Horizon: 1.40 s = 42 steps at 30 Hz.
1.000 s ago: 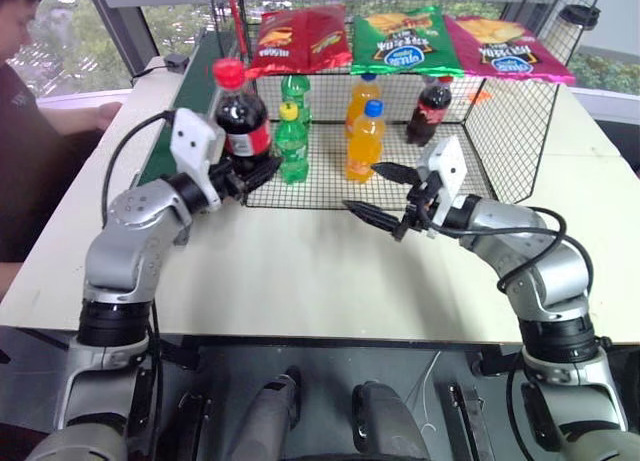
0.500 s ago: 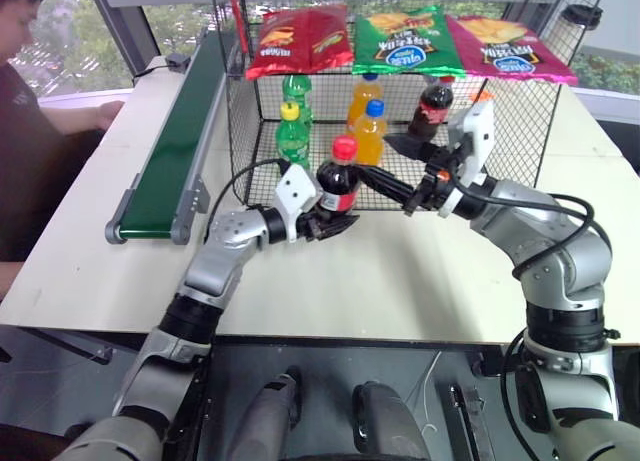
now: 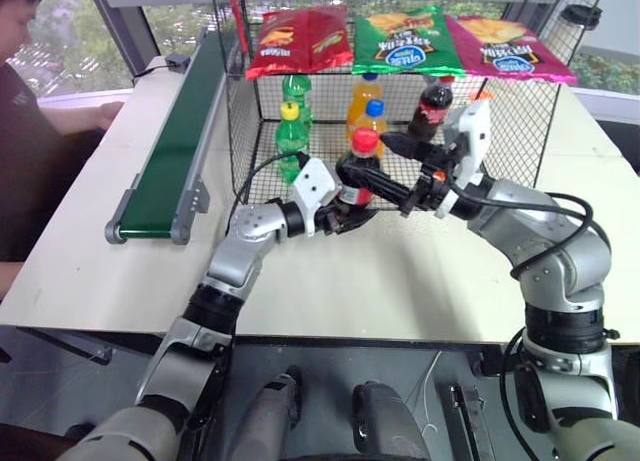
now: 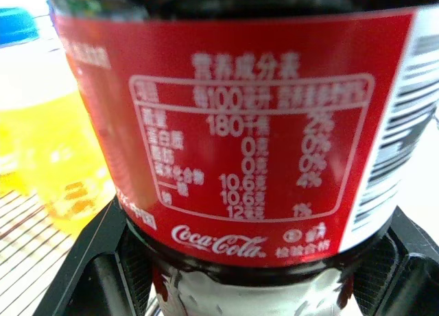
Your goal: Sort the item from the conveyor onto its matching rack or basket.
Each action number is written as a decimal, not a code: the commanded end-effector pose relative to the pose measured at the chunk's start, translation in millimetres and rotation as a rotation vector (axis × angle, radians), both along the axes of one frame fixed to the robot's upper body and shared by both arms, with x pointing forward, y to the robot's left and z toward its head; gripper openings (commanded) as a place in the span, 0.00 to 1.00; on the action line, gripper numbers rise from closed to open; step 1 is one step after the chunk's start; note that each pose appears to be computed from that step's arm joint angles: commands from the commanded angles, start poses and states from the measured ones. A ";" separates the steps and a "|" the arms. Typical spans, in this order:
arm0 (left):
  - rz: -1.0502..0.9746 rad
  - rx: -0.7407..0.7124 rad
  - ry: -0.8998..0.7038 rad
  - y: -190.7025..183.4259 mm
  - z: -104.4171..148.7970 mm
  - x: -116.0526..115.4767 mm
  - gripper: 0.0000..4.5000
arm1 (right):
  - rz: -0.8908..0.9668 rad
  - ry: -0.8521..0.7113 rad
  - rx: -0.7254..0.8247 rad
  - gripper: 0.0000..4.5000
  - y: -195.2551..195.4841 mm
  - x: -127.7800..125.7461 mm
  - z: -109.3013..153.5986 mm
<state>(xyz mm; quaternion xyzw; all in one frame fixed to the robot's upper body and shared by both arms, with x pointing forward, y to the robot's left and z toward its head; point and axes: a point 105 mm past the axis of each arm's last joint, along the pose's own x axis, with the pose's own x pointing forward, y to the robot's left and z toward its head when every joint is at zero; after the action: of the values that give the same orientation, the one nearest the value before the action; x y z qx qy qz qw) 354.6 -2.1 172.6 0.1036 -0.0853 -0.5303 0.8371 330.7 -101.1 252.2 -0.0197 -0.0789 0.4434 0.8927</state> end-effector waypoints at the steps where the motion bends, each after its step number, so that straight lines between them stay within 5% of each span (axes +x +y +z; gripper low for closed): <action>1: -0.054 -0.022 -0.101 -10.5 25.2 -6.9 0.65 | -0.001 -0.062 0.007 1.00 0.1 1.4 12.9; 4: -0.062 -0.017 -0.102 -11.5 24.1 -8.2 0.65 | 0.000 -0.066 0.015 0.81 -0.4 2.3 14.2; 9: -0.060 -0.026 -0.091 -12.7 24.0 -10.2 0.65 | 0.025 -0.066 0.025 0.27 0.9 -0.3 14.7; 18: -0.045 -0.066 -0.072 -14.8 29.4 -7.8 0.65 | 0.033 -0.064 0.016 0.26 1.5 -3.9 15.1; 21: -0.067 -0.124 -0.026 -12.1 33.8 -11.1 0.97 | 0.013 -0.070 -0.006 0.26 1.1 -1.8 13.6; 22: -0.076 -0.133 -0.014 -11.4 34.4 -12.7 0.99 | 0.009 -0.071 -0.010 0.26 1.1 -1.5 13.4; 42: 0.209 -0.114 0.032 62.0 16.4 -16.4 0.99 | -0.389 -0.140 0.076 0.26 -63.3 51.2 37.1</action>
<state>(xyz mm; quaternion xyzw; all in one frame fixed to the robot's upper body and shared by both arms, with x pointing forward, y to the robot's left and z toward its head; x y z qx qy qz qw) 339.5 54.8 171.0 0.0627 -0.0580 -0.4516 0.8881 385.2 -157.8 254.4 -0.0211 -0.0869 0.2753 0.9572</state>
